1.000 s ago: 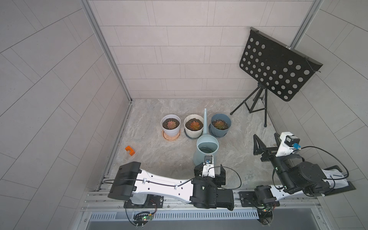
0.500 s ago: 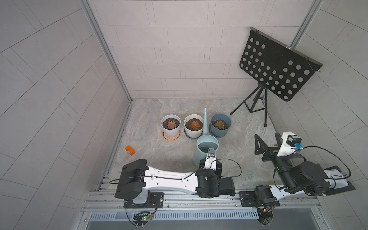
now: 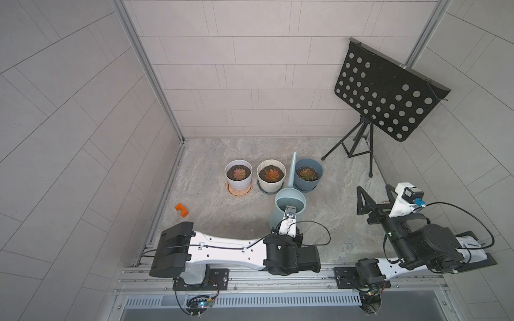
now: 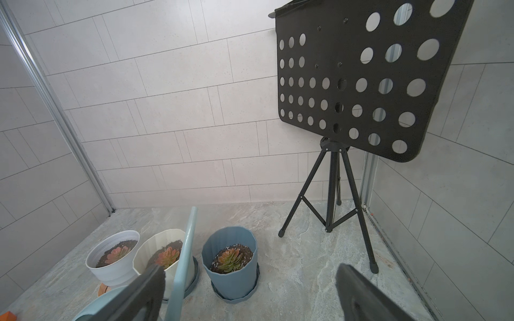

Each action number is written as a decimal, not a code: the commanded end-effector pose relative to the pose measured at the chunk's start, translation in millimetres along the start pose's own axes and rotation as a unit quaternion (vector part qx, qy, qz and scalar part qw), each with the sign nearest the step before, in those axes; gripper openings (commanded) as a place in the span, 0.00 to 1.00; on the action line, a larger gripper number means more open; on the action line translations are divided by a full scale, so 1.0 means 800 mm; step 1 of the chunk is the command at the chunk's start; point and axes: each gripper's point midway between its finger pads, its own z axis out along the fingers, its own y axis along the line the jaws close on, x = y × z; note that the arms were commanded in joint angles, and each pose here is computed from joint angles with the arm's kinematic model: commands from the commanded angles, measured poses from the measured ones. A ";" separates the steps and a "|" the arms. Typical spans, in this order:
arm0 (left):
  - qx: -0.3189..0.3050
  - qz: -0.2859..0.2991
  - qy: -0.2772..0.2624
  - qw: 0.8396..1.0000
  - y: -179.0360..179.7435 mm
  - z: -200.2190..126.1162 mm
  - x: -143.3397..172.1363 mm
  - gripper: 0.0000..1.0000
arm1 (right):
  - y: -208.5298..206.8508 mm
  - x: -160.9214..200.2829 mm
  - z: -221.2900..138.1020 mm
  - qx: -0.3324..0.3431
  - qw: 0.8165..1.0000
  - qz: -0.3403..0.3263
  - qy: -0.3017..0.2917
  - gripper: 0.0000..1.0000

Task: Water the succulent around the soil edge
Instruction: Pick up the watering can from the center of the board, then water the soil of the potted plant with water.

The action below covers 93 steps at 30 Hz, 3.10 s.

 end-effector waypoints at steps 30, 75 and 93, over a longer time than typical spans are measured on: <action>0.083 0.181 -0.004 0.980 0.230 -0.047 -0.285 0.00 | 0.019 -0.040 -0.001 0.062 0.986 -0.154 0.006 1.00; -0.164 0.337 0.145 0.916 0.414 -0.147 -0.126 0.00 | -0.045 0.058 0.110 0.068 0.910 -0.342 0.224 1.00; -0.191 0.452 0.186 0.851 0.424 -0.158 -0.121 0.00 | -0.051 0.059 0.107 0.079 0.906 -0.351 0.223 1.00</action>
